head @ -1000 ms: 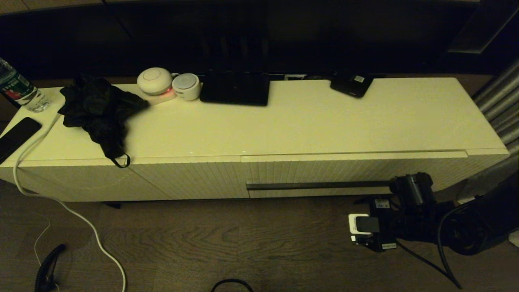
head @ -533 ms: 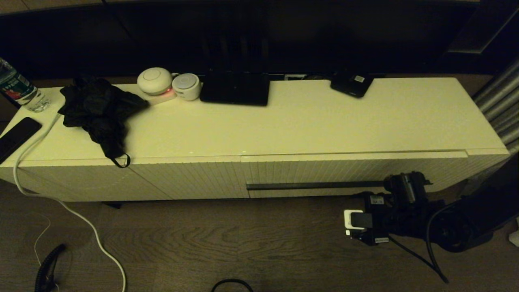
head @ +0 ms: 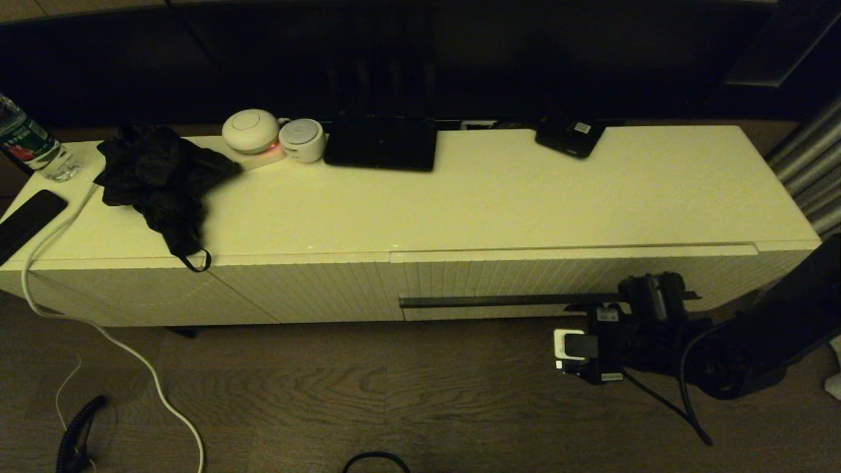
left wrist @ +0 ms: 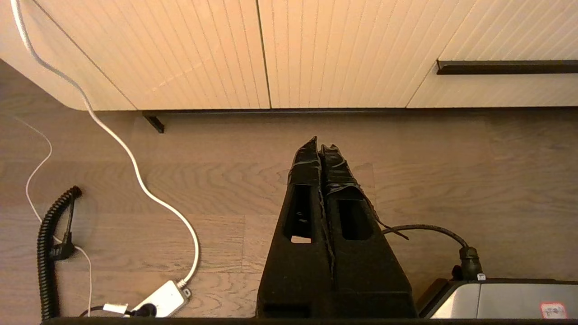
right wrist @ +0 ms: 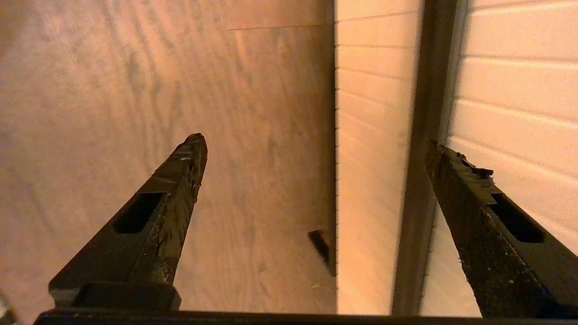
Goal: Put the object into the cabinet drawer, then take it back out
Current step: Open the drawer
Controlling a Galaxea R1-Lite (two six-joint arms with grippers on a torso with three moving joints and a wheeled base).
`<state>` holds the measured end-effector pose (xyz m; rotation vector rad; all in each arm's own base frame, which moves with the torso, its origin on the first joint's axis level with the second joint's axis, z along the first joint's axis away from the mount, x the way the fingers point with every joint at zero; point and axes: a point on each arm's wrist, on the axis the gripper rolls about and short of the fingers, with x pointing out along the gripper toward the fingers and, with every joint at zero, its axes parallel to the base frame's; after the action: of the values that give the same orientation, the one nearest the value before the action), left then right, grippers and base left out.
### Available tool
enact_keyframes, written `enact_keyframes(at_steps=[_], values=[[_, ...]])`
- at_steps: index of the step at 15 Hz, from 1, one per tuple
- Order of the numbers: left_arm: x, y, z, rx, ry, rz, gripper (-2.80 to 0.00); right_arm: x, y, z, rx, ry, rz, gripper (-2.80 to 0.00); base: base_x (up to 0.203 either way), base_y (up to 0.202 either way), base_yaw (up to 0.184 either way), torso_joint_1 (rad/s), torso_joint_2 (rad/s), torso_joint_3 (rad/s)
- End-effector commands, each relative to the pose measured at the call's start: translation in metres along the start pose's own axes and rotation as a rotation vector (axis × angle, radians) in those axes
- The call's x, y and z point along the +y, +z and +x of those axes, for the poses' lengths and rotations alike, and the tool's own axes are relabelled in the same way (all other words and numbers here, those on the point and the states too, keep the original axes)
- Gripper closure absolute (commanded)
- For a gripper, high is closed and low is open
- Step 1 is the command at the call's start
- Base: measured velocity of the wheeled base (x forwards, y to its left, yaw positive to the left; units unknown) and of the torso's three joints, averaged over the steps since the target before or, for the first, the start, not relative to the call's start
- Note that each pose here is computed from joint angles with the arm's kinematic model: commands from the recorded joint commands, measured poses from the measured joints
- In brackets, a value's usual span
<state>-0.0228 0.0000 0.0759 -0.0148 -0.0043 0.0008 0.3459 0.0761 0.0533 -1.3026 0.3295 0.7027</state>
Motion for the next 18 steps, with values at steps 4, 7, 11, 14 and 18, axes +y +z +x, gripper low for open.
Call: enact_keyframes(at_steps=[4,7,11,14,18], values=[[0.000,0.000,0.000,0.000,0.001,-0.001,0.00,-0.002,-0.001,0.011,-0.006,-0.026,-0.013,-2.80,0.000,0.000,0.000,0.000,0.00,0.000],[0.000,0.000,0.000,-0.002,0.001,-0.001,0.00,-0.003,-0.003,0.018,-0.006,-0.039,-0.013,-2.80,0.000,0.000,0.000,0.000,0.00,0.000],[0.000,0.000,0.000,-0.001,0.001,-0.001,0.00,-0.003,-0.008,0.023,0.003,-0.038,-0.006,-2.80,0.000,0.000,0.000,0.000,0.00,0.000],[0.000,0.000,0.000,0.000,0.001,-0.001,0.00,-0.002,-0.008,0.025,0.006,-0.033,-0.004,-2.80,0.000,0.000,0.000,0.000,0.00,0.000],[0.000,0.000,0.000,0.000,0.001,-0.001,0.00,-0.005,-0.008,0.030,-0.001,-0.058,-0.007,-2.80,0.000,0.000,0.000,0.000,0.00,0.000]])
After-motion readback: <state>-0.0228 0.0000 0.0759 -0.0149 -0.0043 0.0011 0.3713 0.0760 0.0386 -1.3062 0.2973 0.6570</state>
